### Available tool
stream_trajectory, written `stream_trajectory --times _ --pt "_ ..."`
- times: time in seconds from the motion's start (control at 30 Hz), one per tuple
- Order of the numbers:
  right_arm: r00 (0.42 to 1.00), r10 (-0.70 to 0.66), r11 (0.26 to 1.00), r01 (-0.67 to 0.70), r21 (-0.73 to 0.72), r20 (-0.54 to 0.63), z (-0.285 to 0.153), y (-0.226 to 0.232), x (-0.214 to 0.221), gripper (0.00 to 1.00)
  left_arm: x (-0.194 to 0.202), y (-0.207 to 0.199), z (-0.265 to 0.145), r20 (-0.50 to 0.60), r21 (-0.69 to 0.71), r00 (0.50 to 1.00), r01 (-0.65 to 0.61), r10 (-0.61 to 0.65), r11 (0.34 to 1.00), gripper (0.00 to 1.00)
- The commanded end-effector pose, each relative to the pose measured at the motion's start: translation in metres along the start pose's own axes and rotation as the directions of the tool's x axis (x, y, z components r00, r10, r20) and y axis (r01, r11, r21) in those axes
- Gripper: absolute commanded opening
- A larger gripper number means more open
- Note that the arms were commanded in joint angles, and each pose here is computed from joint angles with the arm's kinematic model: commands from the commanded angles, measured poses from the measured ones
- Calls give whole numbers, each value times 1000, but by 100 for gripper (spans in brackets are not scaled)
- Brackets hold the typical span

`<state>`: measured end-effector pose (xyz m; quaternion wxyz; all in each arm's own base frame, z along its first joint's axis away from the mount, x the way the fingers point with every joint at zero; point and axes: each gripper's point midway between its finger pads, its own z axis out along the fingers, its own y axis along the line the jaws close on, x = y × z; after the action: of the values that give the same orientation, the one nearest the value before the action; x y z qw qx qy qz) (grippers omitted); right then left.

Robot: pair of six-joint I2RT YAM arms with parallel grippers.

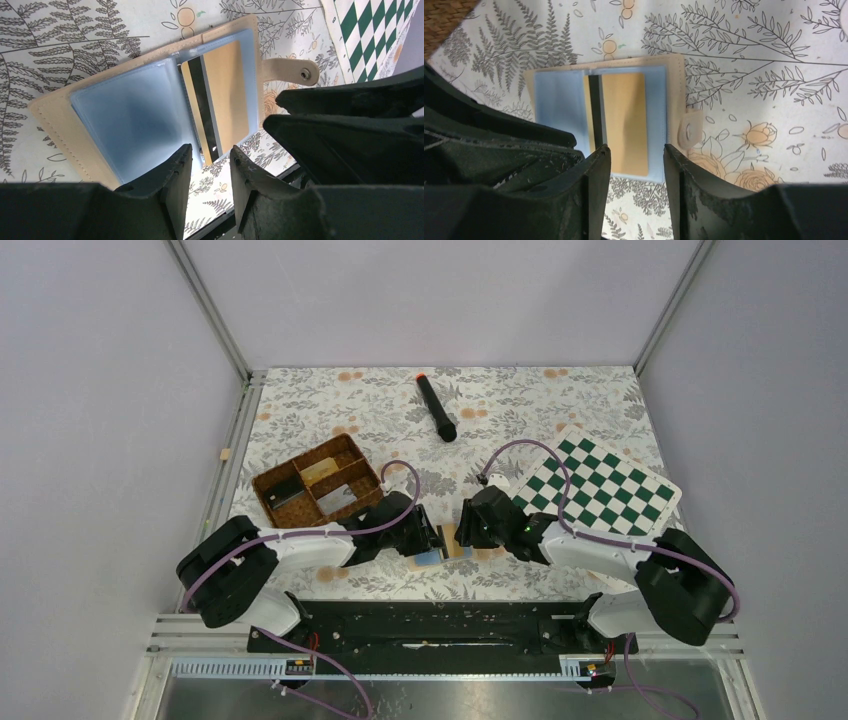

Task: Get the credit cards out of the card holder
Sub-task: Remove the credit card from the card holder.

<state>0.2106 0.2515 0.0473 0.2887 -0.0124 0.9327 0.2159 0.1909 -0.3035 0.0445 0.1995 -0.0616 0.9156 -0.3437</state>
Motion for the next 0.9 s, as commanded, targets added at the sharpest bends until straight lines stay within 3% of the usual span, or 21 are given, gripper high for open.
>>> stream_trajectory --times 0.0,0.47,0.87 --pt "1000 20 999 -20 -44 -4 15 7 -10 49 -7 -9 7 38 43 999 10 -12 999 34" --pt "993 90 995 -93 -37 -79 31 -15 21 32 -4 6 10 67 42 998 -13 10 999 34" --pt "985 135 989 -141 -47 -109 36 -20 38 31 -3 -5 6 88 146 996 7 -20 989 32"
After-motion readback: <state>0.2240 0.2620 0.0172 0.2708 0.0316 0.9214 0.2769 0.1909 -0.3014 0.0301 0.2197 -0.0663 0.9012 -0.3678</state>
